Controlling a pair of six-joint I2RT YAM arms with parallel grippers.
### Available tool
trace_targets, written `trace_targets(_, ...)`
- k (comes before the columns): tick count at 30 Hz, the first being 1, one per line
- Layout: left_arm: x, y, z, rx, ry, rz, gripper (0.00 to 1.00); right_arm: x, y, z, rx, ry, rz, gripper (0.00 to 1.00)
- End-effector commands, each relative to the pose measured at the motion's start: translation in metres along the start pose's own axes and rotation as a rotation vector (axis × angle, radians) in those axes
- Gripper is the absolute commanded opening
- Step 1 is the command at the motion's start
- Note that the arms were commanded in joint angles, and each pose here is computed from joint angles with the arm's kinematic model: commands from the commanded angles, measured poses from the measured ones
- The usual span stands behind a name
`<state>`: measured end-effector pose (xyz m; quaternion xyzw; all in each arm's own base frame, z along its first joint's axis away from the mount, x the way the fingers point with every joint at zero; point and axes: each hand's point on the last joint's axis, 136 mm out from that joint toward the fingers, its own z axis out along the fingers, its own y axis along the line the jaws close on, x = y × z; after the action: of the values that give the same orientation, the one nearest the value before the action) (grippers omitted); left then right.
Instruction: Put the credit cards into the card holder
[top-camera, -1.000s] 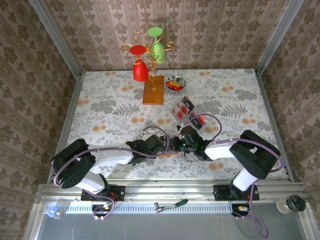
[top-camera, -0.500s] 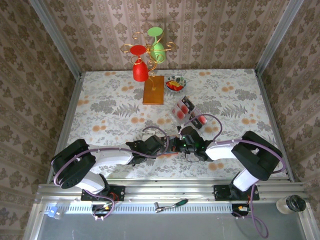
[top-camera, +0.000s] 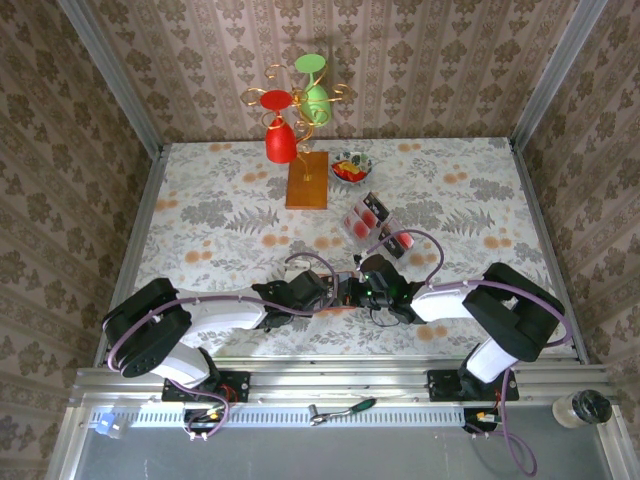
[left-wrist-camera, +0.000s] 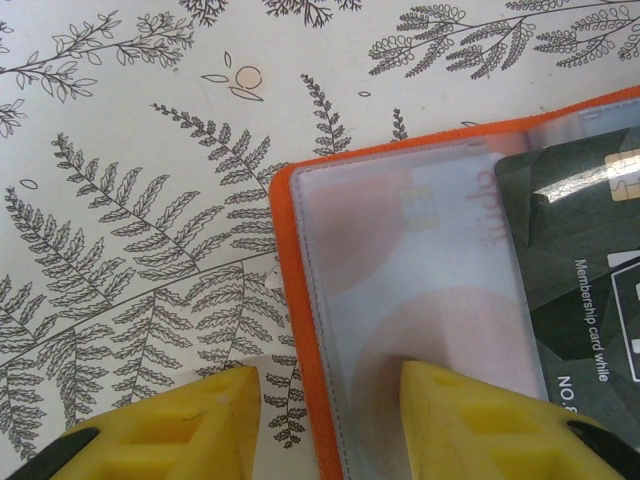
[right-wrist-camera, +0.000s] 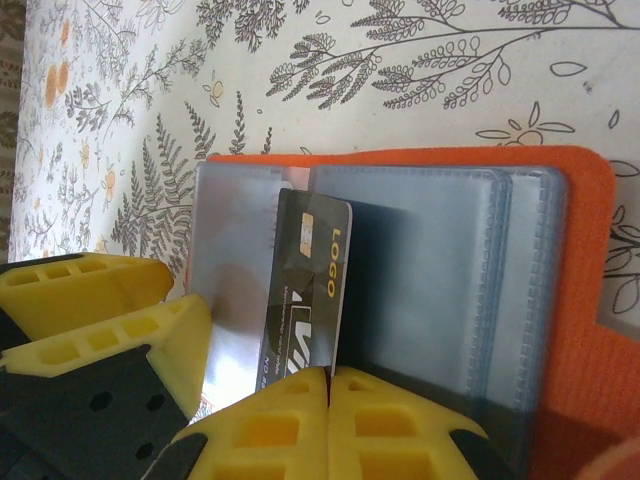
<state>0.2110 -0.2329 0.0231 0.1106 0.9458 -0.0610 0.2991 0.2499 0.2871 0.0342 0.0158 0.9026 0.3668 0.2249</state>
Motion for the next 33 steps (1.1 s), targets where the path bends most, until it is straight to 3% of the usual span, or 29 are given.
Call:
trace_targets(1, 0.010, 0.010, 0.000, -0.040, 0.022, 0.014, 0.43, 0.023, -0.021, 0.004, 0.081, 0.079, -0.009, 0.00)
trace_targets(33, 0.011, 0.009, 0.000, -0.032, 0.023, 0.012, 0.43, 0.023, -0.017, 0.014, 0.088, 0.129, -0.014, 0.00)
